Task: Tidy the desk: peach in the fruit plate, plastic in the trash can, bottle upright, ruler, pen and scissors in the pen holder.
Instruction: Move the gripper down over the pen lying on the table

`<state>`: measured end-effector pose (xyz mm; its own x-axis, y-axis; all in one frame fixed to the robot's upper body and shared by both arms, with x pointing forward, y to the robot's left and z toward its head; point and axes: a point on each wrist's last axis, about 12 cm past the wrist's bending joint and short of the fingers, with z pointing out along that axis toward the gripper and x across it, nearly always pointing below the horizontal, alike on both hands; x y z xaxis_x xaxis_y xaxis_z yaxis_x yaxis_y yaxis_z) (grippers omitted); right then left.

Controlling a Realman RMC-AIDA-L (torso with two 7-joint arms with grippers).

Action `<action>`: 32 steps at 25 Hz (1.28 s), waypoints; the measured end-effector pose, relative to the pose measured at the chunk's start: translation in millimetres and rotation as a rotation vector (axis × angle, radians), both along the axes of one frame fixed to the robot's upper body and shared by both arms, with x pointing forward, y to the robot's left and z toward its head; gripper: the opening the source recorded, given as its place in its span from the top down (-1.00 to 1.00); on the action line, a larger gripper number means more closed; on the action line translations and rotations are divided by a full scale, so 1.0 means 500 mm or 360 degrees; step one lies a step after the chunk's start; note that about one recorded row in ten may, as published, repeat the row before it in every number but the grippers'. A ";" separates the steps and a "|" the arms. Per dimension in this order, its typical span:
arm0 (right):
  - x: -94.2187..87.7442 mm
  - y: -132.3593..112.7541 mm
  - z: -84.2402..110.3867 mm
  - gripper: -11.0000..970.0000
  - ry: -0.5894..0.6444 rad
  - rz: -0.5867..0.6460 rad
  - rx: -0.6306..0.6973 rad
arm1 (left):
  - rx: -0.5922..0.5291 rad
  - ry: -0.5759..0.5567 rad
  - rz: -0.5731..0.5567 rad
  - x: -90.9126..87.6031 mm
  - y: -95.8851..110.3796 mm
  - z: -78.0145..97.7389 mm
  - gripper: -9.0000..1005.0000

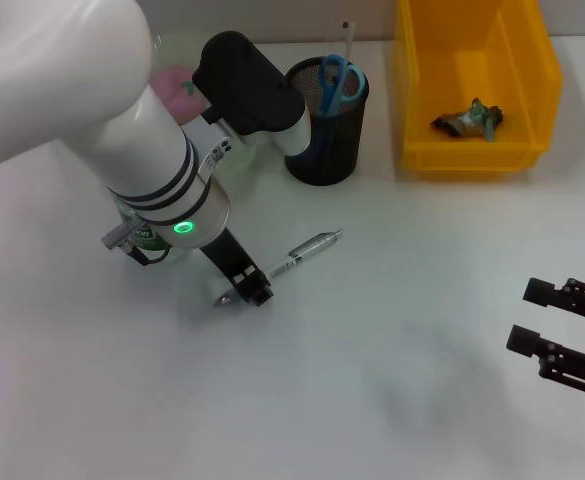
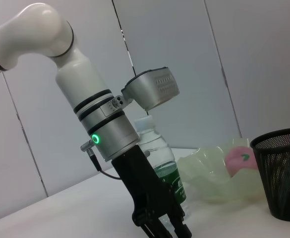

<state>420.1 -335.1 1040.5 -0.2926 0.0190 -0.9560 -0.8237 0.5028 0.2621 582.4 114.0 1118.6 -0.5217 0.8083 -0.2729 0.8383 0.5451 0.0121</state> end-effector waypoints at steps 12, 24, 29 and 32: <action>0.003 -0.003 0.001 -0.36 -0.0006 -0.0024 -0.0005 | -0.0002 -0.0021 -0.0011 0.007 0.005 0.000 0.38; 0.012 -0.004 0.005 -0.35 -0.0019 -0.0022 -0.0002 | -0.0069 -0.0053 -0.0028 0.016 0.007 0.030 0.93; 0.021 -0.004 0.010 -0.34 -0.0020 -0.0013 -0.0004 | -0.0080 -0.0027 -0.0032 0.022 0.006 0.049 0.83; 0.024 -0.003 0.011 -0.34 -0.0024 -0.0008 -0.0006 | -0.0079 -0.0027 -0.0023 0.023 0.003 0.047 0.77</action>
<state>432.2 -336.7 1045.9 -0.2781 0.0170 -0.9604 -0.8250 0.5079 0.2479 593.8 115.4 1141.9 -0.5051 0.8009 -0.3217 0.8459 0.5334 -0.0002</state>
